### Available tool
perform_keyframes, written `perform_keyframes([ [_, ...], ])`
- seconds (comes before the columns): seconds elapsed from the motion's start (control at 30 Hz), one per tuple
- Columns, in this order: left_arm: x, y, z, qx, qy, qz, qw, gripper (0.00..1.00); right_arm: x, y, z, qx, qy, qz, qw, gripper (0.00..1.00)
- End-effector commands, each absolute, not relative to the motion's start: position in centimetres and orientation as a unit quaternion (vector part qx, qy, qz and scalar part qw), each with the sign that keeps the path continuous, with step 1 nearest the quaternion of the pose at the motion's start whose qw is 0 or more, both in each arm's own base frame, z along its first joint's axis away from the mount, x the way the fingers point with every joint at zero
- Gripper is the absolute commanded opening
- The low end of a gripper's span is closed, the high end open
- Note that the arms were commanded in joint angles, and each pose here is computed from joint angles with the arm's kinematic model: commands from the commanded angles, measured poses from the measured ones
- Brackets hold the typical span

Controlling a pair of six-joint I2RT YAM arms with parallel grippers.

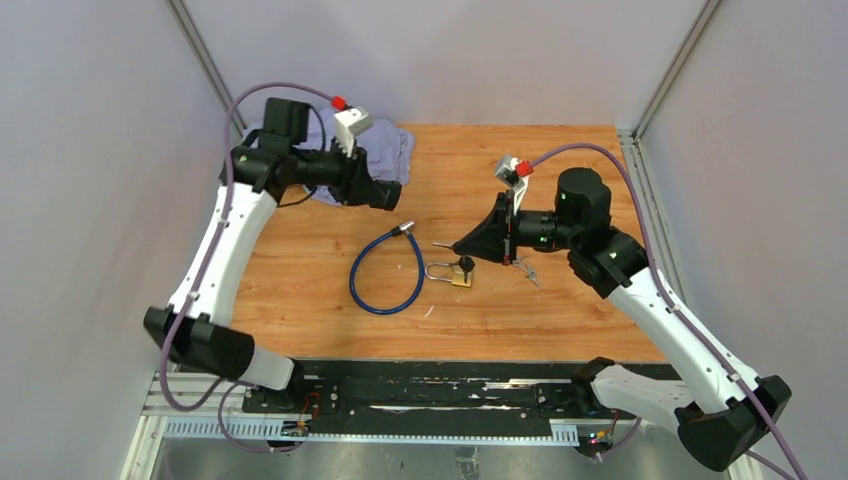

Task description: Unlock with the key

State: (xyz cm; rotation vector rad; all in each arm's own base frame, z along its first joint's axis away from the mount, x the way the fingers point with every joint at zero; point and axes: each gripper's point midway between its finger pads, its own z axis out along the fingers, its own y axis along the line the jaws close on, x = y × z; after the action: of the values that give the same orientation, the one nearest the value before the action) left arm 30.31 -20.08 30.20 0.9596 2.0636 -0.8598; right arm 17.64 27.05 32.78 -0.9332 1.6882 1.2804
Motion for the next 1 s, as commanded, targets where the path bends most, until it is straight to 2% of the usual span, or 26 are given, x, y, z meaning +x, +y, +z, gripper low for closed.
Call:
perform_keyframes([
  [0.0, 24.7, -22.4, 36.9, 0.357, 0.696, -0.506, 0.363, 0.01, 17.8, 27.9, 35.5, -0.387, 0.638, 0.515, 0.422, 0.01],
  [0.2, 19.4, -22.7, 44.6, 0.36, 0.558, -0.594, 0.455, 0.0, 17.6, 28.7, 36.7, -0.402, 0.621, 0.517, 0.43, 0.01],
  [0.47, 17.6, -22.6, 43.6, 0.378, 0.559, -0.62, 0.401, 0.0, 16.3, 28.3, 38.6, -0.415, 0.594, 0.517, 0.454, 0.01],
  [0.97, 16.5, -23.6, 42.2, 0.391, 0.559, -0.637, 0.359, 0.0, 15.0, 27.6, 42.5, -0.427, 0.565, 0.511, 0.488, 0.01],
])
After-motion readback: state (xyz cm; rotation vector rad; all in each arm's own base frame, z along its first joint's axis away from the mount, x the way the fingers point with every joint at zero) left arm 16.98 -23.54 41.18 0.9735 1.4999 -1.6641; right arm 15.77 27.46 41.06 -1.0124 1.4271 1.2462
